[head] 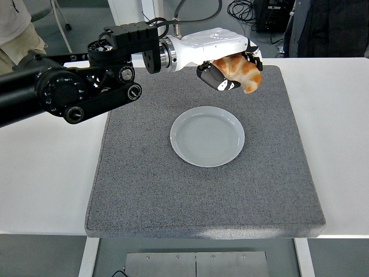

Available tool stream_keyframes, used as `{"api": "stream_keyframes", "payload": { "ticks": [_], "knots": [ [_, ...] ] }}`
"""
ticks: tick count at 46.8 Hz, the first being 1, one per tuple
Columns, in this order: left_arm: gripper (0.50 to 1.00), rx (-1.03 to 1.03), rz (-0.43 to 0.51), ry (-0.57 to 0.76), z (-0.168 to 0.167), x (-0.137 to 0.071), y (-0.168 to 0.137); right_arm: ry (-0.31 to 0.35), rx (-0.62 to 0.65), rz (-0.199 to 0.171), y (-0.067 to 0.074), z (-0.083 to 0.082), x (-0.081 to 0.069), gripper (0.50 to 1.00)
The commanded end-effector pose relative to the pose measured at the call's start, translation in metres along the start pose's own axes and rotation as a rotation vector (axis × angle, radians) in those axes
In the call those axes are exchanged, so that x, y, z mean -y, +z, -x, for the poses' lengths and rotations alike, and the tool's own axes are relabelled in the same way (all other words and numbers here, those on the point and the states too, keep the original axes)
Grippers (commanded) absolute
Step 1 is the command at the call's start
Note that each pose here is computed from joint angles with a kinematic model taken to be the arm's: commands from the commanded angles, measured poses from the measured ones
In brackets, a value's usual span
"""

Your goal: Place the bread on the plate

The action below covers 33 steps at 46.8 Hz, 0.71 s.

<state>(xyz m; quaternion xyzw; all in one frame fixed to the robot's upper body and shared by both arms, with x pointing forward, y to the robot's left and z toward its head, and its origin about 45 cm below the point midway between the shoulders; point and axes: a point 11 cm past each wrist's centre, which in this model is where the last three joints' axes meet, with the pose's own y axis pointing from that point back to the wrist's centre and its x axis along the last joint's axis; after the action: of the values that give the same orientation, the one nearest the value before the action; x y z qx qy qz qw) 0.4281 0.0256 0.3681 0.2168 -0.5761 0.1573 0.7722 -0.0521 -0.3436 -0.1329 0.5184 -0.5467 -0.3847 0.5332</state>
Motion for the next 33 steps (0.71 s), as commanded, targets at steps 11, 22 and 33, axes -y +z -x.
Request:
{"api": "stream_keyframes", "payload": {
  "ticks": [11,22,33],
  "knots": [
    [0.500,0.000,-0.023,-0.081,0.045,0.008,-0.008,-0.001,0.000,0.000,0.000,0.000,0.000,1.000],
    [0.500,0.024,-0.023,-0.111,0.078,0.010,-0.010,-0.001,0.000,0.000,0.000,0.000,0.000,1.000],
    [0.500,0.014,-0.067,-0.140,0.108,0.001,-0.027,-0.001,0.000,-0.001,-0.001,0.000,0.000,1.000]
  ]
}}
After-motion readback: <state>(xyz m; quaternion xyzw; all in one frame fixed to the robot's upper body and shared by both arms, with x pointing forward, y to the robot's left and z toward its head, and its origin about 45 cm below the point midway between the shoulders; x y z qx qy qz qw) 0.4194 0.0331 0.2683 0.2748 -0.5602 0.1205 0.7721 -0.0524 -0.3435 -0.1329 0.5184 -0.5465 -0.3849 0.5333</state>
